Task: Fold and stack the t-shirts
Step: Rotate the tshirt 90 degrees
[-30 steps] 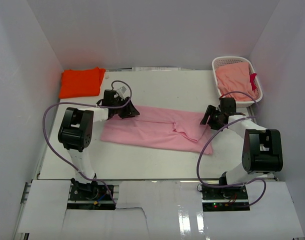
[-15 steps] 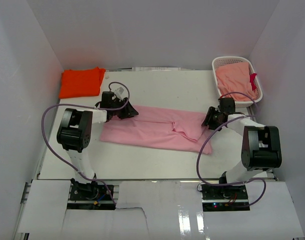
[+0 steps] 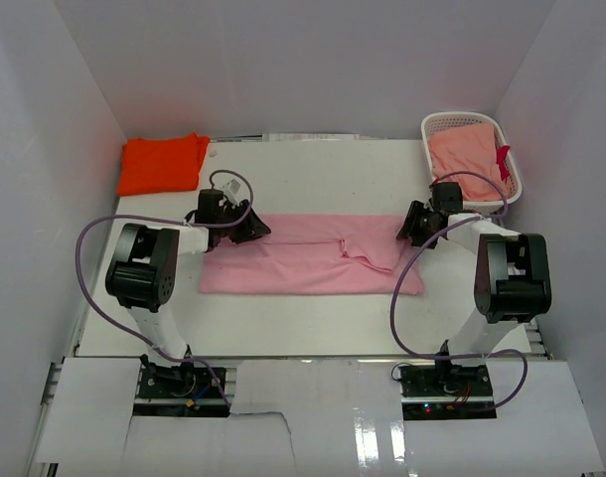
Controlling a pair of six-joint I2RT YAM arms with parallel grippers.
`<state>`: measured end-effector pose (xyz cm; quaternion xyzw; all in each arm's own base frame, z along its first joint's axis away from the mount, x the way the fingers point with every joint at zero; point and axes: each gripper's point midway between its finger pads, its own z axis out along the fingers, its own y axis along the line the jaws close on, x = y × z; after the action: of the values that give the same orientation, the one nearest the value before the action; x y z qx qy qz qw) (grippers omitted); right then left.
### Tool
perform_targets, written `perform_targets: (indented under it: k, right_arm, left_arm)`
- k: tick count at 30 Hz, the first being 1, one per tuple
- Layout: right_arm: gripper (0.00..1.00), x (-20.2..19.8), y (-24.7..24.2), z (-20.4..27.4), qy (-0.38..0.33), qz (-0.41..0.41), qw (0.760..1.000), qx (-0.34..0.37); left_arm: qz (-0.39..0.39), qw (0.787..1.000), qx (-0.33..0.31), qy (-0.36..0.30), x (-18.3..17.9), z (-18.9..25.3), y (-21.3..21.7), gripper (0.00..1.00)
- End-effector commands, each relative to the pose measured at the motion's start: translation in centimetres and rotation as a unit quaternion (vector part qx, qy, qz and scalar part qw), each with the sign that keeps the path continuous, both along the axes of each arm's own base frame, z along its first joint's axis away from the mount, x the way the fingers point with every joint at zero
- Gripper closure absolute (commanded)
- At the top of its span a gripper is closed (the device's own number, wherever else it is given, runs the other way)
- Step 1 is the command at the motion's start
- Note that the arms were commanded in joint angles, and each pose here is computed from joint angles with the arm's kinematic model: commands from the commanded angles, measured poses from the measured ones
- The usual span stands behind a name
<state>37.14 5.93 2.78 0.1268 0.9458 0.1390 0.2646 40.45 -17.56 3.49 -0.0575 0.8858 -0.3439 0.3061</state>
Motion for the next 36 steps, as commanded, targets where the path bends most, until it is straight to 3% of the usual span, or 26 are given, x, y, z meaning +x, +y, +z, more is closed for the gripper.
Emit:
perform_targets:
  k: [1, 22, 36]
  right_arm:
    - [0.44, 0.8, -0.1, 0.3, 0.003, 0.005, 1.000, -0.014]
    - [0.41, 9.7, 4.2, 0.4, -0.010, 0.048, 0.999, 0.015]
    - [0.38, 16.4, 7.9, 0.3, -0.033, 0.083, 0.995, 0.050]
  left_arm:
    - [0.030, 0.999, 0.029, 0.031, -1.8, -1.3, 1.7, 0.47]
    - [0.041, 0.998, 0.016, 0.055, -7.3, -1.1, 1.4, 0.46]
    - [0.009, 0.996, 0.004, 0.087, -10.9, -1.8, -2.6, 0.46]
